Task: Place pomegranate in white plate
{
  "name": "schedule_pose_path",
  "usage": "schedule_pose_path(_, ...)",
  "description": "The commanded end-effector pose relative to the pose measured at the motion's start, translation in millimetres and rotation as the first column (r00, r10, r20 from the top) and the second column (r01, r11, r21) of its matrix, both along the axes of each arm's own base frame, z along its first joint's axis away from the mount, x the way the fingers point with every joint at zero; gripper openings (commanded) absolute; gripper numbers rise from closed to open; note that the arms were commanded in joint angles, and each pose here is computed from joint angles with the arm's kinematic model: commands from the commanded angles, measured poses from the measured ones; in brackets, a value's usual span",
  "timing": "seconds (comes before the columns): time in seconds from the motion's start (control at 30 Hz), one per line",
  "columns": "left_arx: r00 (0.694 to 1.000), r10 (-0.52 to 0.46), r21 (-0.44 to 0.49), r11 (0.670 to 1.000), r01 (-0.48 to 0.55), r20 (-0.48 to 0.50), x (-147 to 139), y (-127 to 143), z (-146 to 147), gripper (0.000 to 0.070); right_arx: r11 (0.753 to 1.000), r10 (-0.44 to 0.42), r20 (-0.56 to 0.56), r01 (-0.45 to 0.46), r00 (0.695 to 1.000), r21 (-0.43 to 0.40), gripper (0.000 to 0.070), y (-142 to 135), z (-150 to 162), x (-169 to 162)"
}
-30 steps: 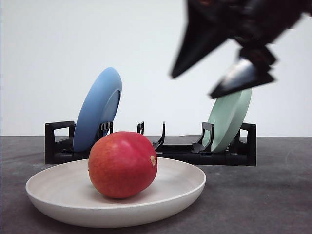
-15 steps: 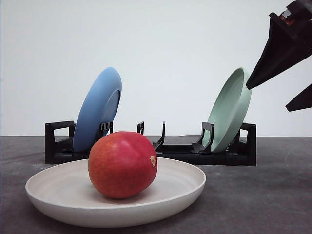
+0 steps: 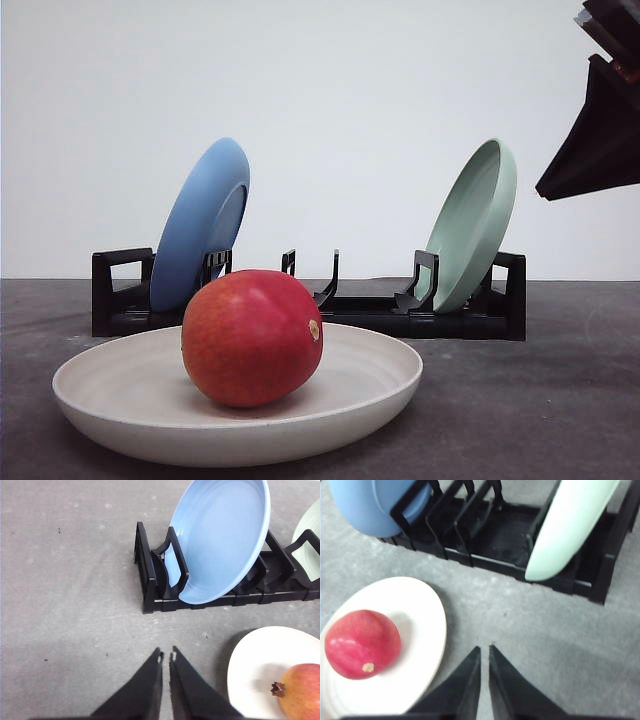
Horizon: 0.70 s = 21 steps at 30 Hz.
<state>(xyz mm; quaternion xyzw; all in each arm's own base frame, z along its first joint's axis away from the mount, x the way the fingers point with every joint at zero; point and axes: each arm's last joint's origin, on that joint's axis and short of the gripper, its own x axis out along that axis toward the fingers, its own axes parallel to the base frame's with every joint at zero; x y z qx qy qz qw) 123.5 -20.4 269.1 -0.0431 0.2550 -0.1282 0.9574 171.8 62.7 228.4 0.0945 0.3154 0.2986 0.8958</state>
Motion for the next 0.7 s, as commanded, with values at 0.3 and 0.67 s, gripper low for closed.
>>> schedule_pose_path(0.3, 1.000, 0.004, -0.007, 1.000, -0.004, 0.015, 0.6, 0.1, 3.0, 0.0000, 1.000, 0.007, 0.030, -0.007, 1.000, 0.011, 0.0016, 1.5, 2.5, 2.2)
schedule_pose_path(0.67, 0.987, 0.068, -0.016, 0.998, -0.066, 0.143, -6.5, 8.6, -37.4, 0.0000, 1.000, 0.007, 0.030, -0.007, 1.000, 0.011, 0.0016, 1.5, 2.5, 2.2)
